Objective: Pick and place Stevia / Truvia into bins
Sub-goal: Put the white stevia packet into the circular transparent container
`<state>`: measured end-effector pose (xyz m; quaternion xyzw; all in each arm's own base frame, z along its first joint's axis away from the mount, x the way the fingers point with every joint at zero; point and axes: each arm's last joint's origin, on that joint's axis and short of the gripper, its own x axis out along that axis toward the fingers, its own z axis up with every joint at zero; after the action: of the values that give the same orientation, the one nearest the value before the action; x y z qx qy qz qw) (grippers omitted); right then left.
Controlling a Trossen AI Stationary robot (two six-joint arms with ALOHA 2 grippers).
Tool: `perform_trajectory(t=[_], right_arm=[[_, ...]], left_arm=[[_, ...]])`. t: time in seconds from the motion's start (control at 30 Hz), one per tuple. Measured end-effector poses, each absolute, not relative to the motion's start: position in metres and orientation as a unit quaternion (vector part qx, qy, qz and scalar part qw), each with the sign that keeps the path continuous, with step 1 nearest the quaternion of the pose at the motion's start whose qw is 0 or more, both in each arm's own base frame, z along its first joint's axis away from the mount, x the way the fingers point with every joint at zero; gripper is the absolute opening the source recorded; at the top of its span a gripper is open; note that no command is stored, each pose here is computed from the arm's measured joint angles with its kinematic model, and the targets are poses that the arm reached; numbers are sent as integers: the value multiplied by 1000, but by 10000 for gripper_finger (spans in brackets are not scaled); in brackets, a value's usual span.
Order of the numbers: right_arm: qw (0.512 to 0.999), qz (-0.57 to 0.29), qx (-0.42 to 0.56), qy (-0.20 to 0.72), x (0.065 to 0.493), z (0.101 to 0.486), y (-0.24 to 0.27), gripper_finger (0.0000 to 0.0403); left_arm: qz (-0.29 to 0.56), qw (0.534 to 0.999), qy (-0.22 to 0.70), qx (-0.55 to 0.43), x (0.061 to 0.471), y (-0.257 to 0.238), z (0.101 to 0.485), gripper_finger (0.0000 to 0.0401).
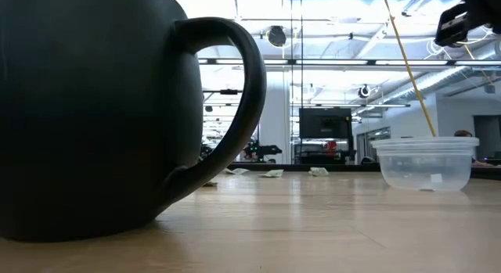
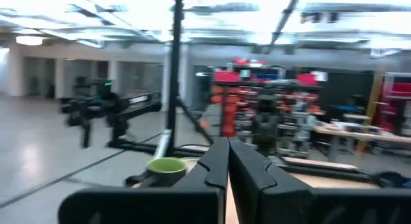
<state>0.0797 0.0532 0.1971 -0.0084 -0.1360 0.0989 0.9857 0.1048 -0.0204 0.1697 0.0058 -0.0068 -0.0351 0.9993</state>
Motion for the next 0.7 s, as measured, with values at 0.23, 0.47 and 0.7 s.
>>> perform_trajectory(t=[0.23, 0.47, 0.7], right_arm=[[980, 69, -39, -181, 80, 206, 48, 4], [964, 115, -52, -234, 82, 214, 49, 4], [988, -40, -136, -60, 109, 189, 44, 63]], left_arm=[[-35, 999, -6, 6, 105, -20, 170, 42], [-35, 999, -7, 6, 105, -20, 170, 42], [-35, 999, -7, 6, 105, -20, 170, 42]])
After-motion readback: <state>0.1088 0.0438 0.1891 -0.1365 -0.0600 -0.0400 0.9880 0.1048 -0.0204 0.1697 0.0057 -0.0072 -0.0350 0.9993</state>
